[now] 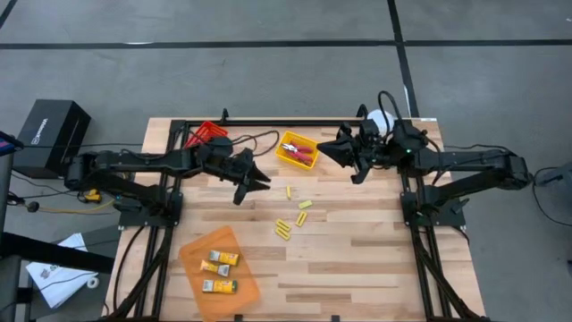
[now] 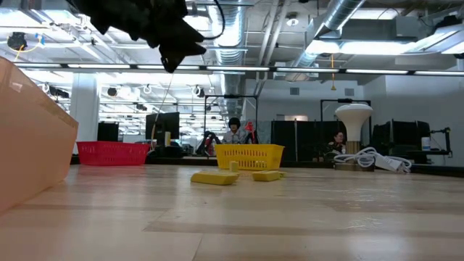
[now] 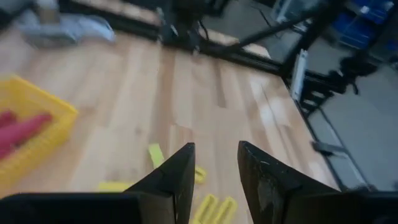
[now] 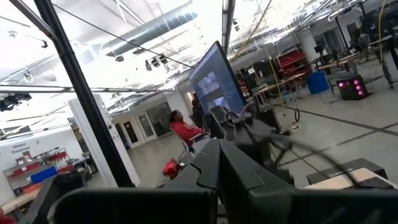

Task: Pick & Place School Supplies
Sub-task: Put the yellow eraser into the red bin

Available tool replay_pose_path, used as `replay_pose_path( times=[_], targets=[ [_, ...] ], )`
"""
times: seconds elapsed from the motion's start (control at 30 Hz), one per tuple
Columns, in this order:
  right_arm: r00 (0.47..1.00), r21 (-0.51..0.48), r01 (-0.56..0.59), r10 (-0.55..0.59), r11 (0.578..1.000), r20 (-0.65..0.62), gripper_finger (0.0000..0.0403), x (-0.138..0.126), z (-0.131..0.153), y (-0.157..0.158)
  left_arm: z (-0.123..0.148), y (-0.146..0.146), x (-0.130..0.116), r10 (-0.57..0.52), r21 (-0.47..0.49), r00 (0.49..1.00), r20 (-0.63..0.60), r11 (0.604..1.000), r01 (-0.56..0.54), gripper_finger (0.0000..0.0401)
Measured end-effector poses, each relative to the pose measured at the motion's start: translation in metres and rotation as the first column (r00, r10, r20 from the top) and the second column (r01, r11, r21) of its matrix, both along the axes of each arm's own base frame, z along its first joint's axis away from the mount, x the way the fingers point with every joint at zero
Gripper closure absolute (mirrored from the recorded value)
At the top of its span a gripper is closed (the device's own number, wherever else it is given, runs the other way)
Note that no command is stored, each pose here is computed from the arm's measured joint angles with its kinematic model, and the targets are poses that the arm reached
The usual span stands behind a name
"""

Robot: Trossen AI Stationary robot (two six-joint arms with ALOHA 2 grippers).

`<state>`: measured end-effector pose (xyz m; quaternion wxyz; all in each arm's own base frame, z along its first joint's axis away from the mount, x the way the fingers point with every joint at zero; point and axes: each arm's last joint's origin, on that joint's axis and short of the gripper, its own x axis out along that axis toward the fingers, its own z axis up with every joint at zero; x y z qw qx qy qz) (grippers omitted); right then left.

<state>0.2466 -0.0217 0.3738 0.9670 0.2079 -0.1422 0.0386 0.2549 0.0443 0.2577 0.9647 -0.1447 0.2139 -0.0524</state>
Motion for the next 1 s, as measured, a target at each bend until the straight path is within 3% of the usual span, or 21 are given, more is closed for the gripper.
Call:
replay_pose_path(
  times=[0.13, 0.2, 0.33, 0.47, 0.67, 0.83, 1.0],
  targets=[
    [1.000, -0.019, -0.006, 0.006, 1.000, 0.002, 0.0403, -0.001, 0.000, -0.005, -0.009, 0.004, 0.011, 0.032, -0.073, 0.998, -0.057, 0.997, -0.036, 0.0284],
    [1.000, -0.033, -0.002, 0.003, 0.999, 0.011, 0.0403, -0.001, 0.001, -0.008, -0.011, 0.007, 0.016, 0.118, -0.101, 0.990, -0.082, 0.987, -0.126, 0.0284],
    [0.999, -0.065, -0.011, 0.014, 0.998, 0.045, 0.0403, -0.004, 0.005, -0.013, -0.017, 0.012, 0.025, 0.274, -0.202, 0.952, -0.134, 0.933, -0.297, 0.0296],
    [0.998, -0.111, -0.036, 0.042, 0.993, 0.049, 0.0403, -0.005, 0.010, -0.018, -0.024, 0.013, 0.032, 0.340, -0.308, 0.924, -0.174, 0.873, -0.379, 0.0316],
    [0.992, -0.183, -0.087, 0.102, 0.979, 0.075, 0.0403, -0.010, 0.023, -0.028, -0.033, 0.011, 0.043, 0.360, -0.401, 0.914, -0.187, 0.822, -0.405, 0.0331],
    [0.988, -0.224, -0.114, 0.134, 0.968, 0.077, 0.0403, -0.015, 0.028, -0.039, -0.040, 0.013, 0.050, 0.381, -0.471, 0.902, -0.205, 0.769, -0.432, 0.0316],
    [0.987, -0.237, -0.112, 0.135, 0.965, 0.082, 0.0403, -0.018, 0.033, -0.046, -0.034, 0.015, 0.055, 0.388, -0.497, 0.913, -0.124, 0.773, -0.396, 0.0297]
  ],
)
